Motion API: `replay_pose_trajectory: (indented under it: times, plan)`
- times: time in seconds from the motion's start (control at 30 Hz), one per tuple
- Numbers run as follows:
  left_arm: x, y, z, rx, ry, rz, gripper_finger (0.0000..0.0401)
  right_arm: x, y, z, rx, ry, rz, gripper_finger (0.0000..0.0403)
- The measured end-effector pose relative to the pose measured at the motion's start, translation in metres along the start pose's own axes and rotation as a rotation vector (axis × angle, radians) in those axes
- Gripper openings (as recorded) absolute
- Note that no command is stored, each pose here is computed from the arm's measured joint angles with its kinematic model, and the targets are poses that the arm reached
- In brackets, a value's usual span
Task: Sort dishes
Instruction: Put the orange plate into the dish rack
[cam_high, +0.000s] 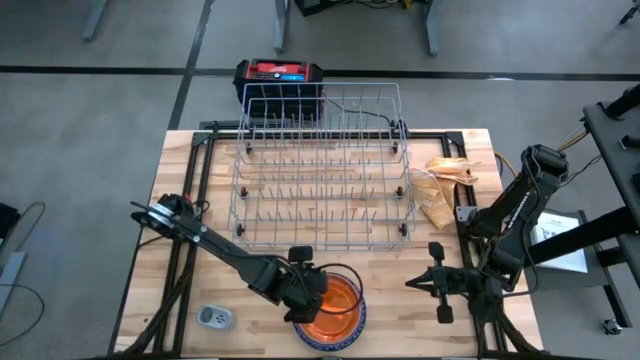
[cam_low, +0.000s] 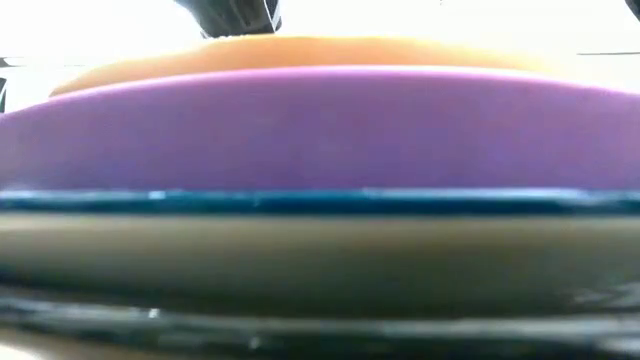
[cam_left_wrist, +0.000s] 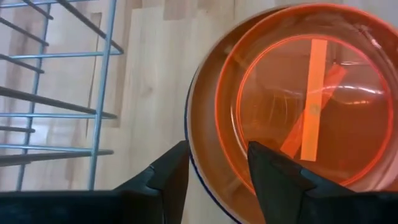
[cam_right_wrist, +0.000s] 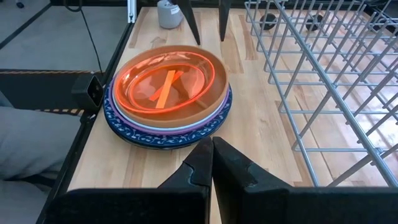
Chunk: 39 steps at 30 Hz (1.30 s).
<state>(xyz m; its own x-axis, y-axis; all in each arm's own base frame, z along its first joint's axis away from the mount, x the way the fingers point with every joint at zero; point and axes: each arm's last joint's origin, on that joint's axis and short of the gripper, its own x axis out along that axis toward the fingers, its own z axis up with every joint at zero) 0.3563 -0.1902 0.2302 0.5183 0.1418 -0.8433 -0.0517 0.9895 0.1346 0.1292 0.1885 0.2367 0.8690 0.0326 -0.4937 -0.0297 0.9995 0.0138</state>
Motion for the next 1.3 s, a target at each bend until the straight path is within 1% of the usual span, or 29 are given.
replay_pose_trajectory:
  times: [0.07, 0.17, 0.47, 0.77, 1.3]
  plan:
    - [0.005, -0.001, -0.004, -0.003, 0.003, -0.018, 0.0148, 0.0, 0.0, 0.0, -0.002, 0.001, -0.001, 0.0]
    - [0.011, -0.001, -0.009, 0.002, 0.013, -0.014, 0.0141, 0.001, 0.001, -0.001, -0.005, 0.003, -0.002, 0.0]
    - [0.017, -0.003, -0.011, -0.007, -0.027, -0.031, 0.0117, 0.001, 0.001, -0.001, -0.004, 0.003, -0.002, 0.0]
    - [0.024, -0.003, -0.017, 0.004, -0.025, -0.028, 0.0116, 0.001, 0.001, -0.001, -0.005, 0.003, -0.002, 0.0]
    - [0.027, -0.003, -0.019, 0.021, -0.035, -0.02, 0.0115, 0.001, 0.001, -0.001, -0.005, 0.003, -0.003, 0.0]
